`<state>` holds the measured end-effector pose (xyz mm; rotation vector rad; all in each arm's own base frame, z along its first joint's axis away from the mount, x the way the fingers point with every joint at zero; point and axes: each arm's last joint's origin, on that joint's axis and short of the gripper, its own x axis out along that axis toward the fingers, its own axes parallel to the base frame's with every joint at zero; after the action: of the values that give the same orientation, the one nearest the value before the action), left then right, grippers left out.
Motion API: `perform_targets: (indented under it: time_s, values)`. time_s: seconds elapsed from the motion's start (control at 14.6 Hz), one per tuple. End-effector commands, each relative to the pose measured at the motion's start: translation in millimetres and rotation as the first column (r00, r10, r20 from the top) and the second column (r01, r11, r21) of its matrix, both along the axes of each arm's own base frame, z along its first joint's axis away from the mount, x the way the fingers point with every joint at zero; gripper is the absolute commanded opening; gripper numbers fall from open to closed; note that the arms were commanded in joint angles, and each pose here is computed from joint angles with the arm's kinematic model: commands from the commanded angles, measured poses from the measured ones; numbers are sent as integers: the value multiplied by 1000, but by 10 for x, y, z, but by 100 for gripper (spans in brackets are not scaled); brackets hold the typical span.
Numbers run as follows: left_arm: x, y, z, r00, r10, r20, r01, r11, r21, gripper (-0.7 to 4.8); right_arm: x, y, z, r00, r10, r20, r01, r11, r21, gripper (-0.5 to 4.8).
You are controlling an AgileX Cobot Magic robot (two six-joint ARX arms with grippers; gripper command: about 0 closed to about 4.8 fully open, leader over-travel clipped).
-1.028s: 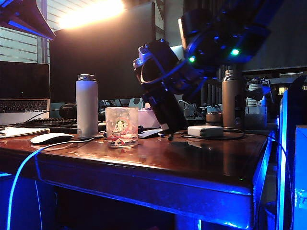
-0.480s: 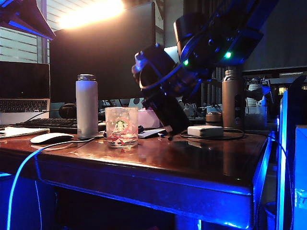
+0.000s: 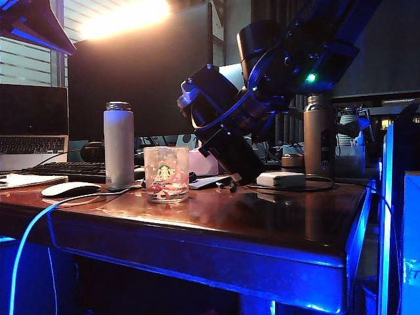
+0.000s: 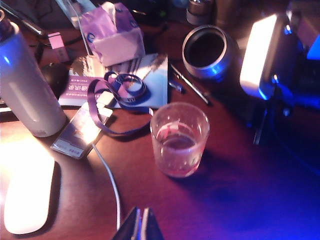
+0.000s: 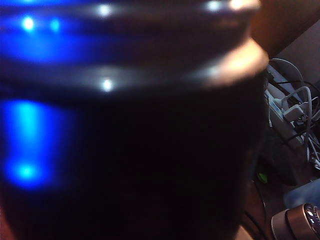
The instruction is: Pick up the black thermos, pour a little water from inside into the glass cup, then place the black thermos back on the table.
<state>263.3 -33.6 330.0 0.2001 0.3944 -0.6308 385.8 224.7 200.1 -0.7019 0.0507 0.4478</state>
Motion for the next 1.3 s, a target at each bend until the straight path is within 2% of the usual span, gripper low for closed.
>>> perform_targets:
  time_s: [0.07,0.27,0.41,1.03,1.16,1.3]
  values:
    - [-27,-2,-11,999,-49,9,49,997,61,31,8,15,155,997,-3,81,0,999,37,157]
    - [-32,-36,29,990,-139,7,139,988,-63,31,1,23,147,997,2,80,-4,1000,20,157]
    - [-33,-37,29,990,-141,6,141,988,-64,31,-3,26,118,997,17,81,-13,999,-53,157]
    - [-31,-35,27,990,-138,6,138,989,-61,31,1,26,90,995,19,102,-5,990,-139,157]
    - [-21,-21,23,997,-82,5,82,996,-32,31,1,26,90,994,25,111,-7,987,-161,157]
    - [-21,-21,22,997,-82,4,82,996,-32,31,1,26,93,992,34,125,-10,981,-191,157]
